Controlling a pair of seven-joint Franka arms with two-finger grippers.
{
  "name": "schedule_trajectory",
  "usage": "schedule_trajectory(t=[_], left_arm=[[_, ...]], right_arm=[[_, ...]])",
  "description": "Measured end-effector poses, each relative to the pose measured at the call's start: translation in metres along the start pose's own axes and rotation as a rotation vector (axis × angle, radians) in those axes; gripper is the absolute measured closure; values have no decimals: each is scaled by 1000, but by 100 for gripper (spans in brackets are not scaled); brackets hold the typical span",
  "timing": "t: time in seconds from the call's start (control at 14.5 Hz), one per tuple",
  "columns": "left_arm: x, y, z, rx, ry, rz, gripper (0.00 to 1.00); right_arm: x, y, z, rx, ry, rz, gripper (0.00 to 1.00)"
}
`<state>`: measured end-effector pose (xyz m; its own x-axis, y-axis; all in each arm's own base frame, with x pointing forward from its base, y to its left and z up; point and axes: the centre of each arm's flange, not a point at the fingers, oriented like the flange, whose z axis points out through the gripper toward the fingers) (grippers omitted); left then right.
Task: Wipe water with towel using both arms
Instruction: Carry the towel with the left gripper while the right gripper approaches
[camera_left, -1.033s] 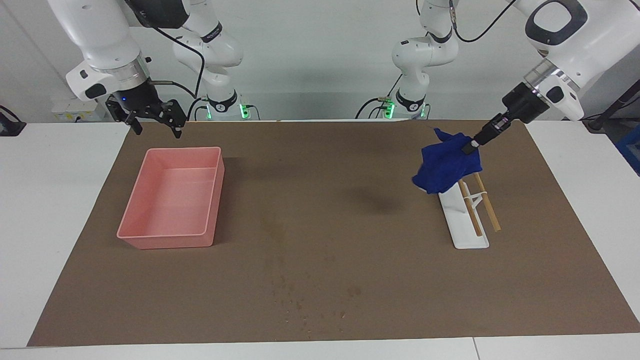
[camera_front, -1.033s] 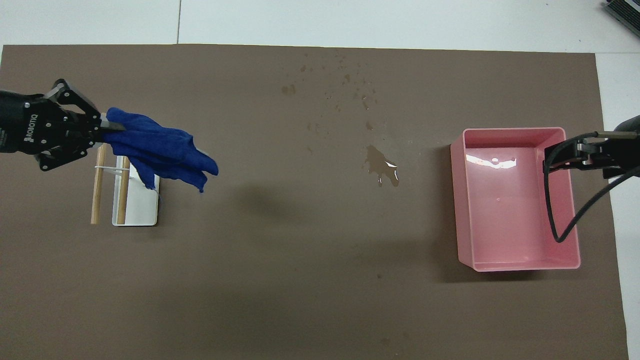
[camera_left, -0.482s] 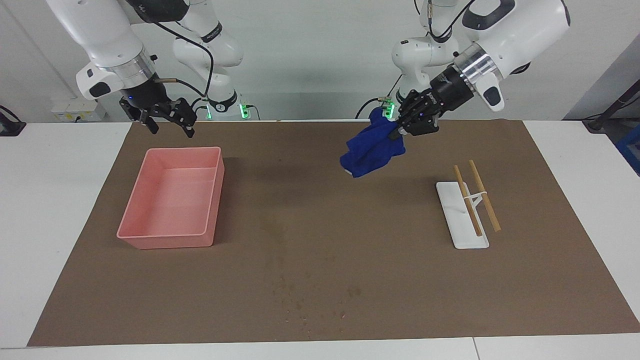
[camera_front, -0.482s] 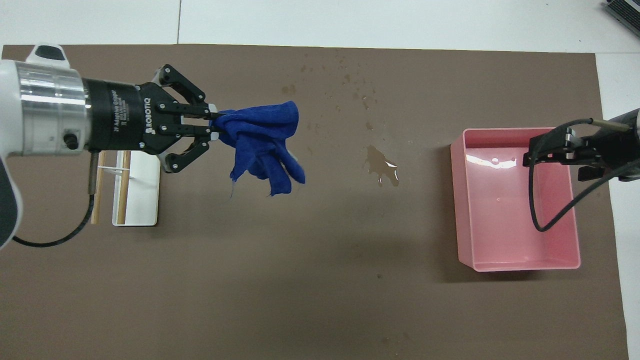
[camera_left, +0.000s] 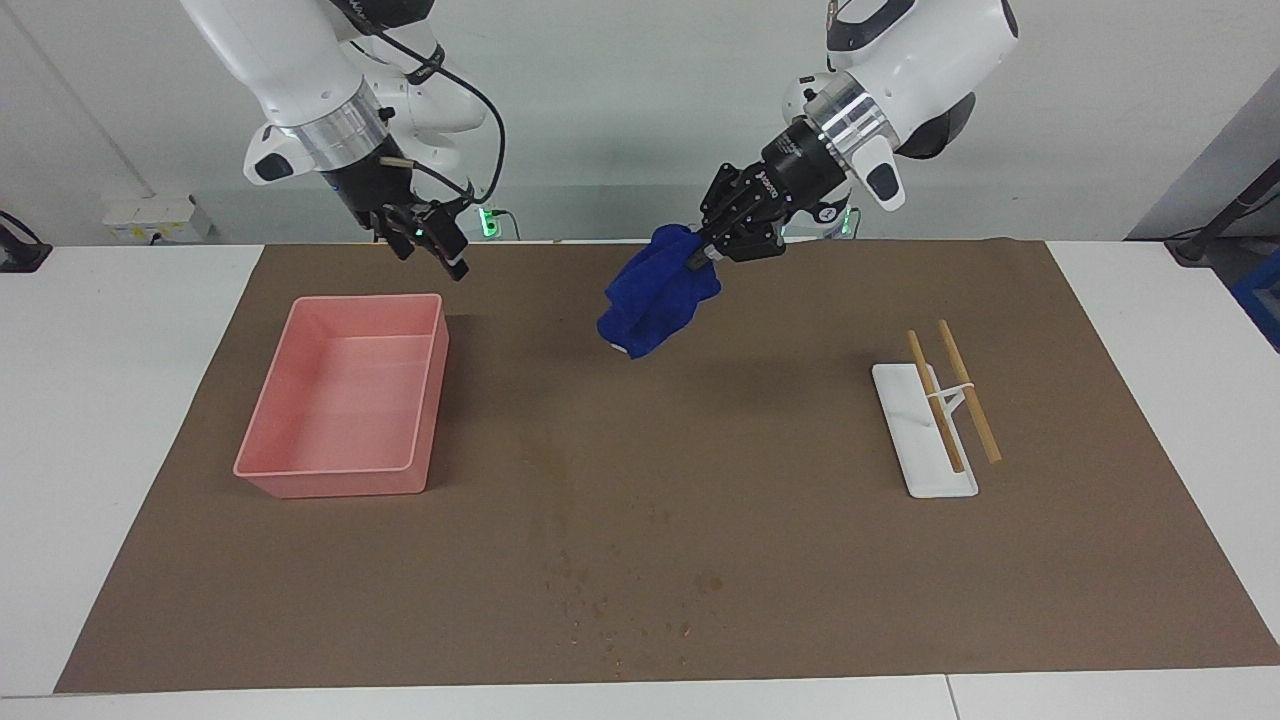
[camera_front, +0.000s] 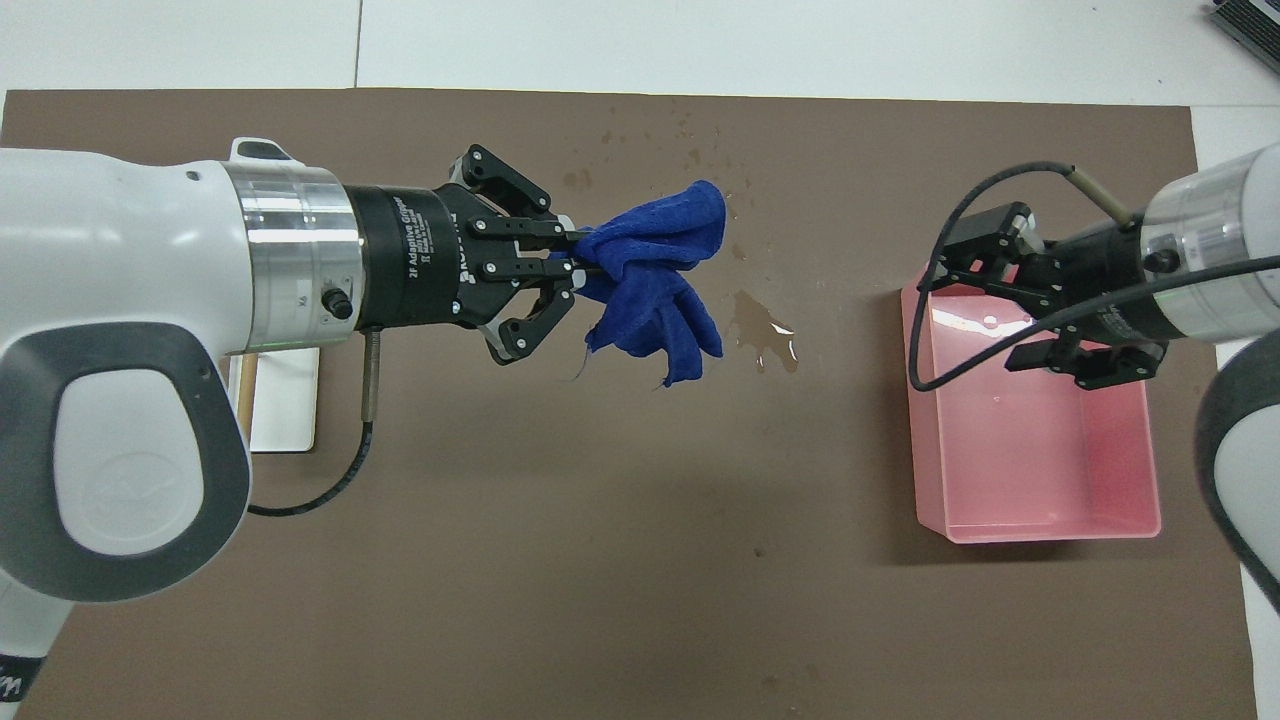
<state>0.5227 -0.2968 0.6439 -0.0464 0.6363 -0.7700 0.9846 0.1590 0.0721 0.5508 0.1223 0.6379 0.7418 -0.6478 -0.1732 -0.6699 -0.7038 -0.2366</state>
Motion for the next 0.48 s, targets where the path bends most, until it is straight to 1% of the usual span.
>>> schedule_trajectory(t=[0.14,0.28,0.34,0.48], left_arm=[[-3,-5,7,8,0,0,86],[-4,-9,11,16,1,3,86],[-5,-11,14,17,0,7,86],[-14,-19,22,11,-9,23,86]], right_arm=[[-1,-10,2,71,-50,202,0],[0,-20,7,133,-122,350,0],[2,-25,11,153,-148,416,0],[3,-34,21,166,-195,530,2]])
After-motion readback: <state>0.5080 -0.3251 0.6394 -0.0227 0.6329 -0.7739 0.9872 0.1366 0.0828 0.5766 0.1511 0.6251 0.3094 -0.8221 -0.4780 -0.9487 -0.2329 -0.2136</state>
